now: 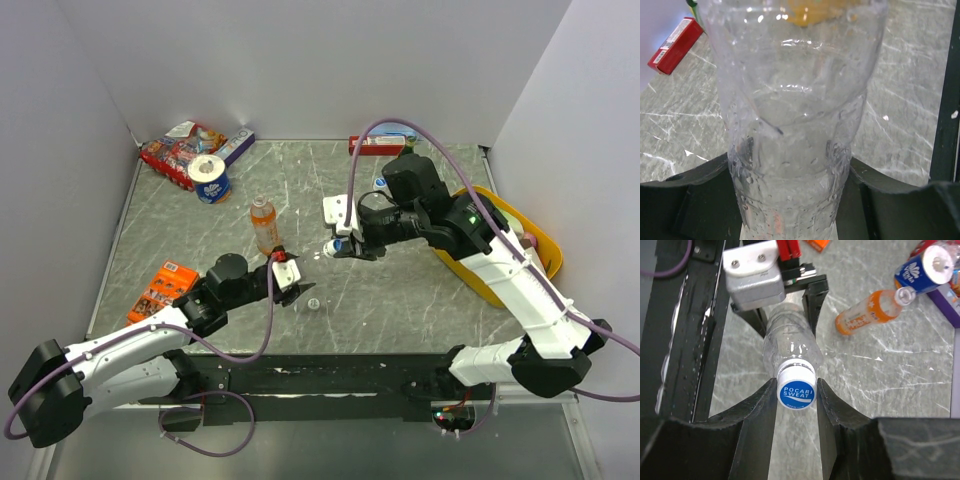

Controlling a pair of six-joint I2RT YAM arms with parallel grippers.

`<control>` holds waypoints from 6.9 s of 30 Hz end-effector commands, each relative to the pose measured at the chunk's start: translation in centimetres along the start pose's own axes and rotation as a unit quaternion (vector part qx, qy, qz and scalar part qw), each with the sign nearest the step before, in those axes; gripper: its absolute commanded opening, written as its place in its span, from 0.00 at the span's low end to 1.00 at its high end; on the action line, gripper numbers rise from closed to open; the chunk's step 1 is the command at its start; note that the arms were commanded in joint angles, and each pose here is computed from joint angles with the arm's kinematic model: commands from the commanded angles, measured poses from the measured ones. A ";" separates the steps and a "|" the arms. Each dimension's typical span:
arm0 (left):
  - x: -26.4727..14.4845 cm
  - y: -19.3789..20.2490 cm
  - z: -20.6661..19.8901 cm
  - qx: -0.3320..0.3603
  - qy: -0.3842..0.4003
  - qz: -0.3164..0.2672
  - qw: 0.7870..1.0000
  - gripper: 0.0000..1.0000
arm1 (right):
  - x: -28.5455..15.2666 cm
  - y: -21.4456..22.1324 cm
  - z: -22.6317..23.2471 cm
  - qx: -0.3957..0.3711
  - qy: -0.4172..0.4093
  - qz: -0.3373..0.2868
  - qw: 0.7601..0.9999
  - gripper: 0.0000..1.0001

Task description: Screw on the bottle caps

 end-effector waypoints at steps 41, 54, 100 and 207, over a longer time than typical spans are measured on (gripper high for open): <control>-0.4 -3.5 4.8 -0.085 -0.184 -0.126 0.971 0.01 | 4.0 -1.9 -1.0 0.172 -0.003 0.099 0.980 0.31; -0.9 -1.4 3.7 -0.058 -0.172 -0.106 0.978 0.01 | 4.7 -0.9 -0.4 0.092 -0.055 0.156 0.982 0.37; -0.4 0.8 -2.3 -0.045 0.001 -0.083 0.996 0.01 | -4.1 -0.9 -2.3 -0.007 0.060 0.048 0.997 0.99; -1.6 -1.2 4.9 0.008 -0.212 -0.098 0.972 0.01 | 4.4 -1.2 1.0 0.014 -0.110 0.062 0.992 0.26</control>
Point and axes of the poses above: each gripper's point midway between its finger pads, its own x axis out along the fingers, its own z axis along the line the jaws close on, y = z × x, the point moved 3 cm from there along -x, back along the fingers, and after that the axes turned 5 degrees about x, right-handed, at the moved point
